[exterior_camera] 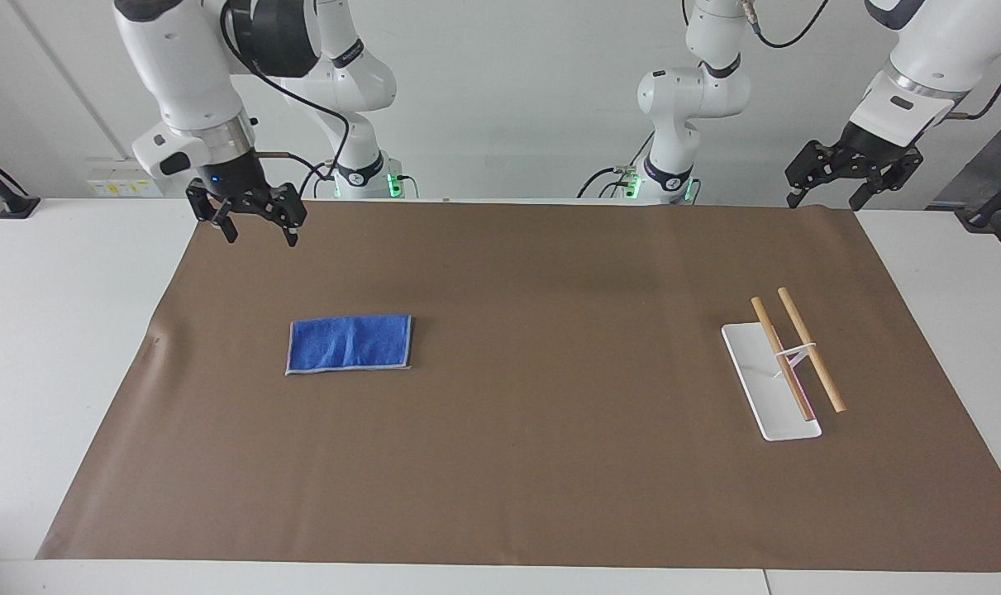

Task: Right arm passes towel to left arm to hang
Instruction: 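Grasp the blue towel edge with the right gripper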

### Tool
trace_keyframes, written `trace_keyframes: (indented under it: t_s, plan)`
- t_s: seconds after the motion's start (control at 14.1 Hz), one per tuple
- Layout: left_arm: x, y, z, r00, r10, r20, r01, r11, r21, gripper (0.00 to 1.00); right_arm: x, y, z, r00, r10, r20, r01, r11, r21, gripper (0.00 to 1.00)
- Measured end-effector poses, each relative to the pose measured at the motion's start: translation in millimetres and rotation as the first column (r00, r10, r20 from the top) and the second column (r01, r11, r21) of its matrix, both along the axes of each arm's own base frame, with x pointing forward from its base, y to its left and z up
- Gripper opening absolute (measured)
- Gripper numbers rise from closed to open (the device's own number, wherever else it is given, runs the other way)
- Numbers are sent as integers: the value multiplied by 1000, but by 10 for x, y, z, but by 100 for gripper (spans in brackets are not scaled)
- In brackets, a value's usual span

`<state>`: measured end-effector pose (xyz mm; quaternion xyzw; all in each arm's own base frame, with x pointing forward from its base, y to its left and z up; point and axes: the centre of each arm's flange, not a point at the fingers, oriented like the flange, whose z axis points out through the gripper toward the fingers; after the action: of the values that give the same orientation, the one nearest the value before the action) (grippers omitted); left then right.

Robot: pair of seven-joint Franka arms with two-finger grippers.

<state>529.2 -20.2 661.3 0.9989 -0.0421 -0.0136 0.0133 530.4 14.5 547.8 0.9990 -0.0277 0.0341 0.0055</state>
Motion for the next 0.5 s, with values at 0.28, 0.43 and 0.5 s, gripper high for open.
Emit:
trace_keyframes:
  t_s: [0.28, 0.43, 0.5]
  plan:
    - [0, 0, -1, 1000, 0, 0, 0, 1000, 0, 100, 34, 106, -757, 1000, 19, -7, -18, 1000, 14, 100]
    - [0, 0, -1, 1000, 0, 0, 0, 1000, 0, 100, 84, 121, -1193, 999, 47, -11, -47, 999, 27, 100]
    - [0, 0, -1, 1000, 0, 0, 0, 1000, 0, 100, 115, 127, -1384, 998, 61, -13, -60, 998, 36, 100]
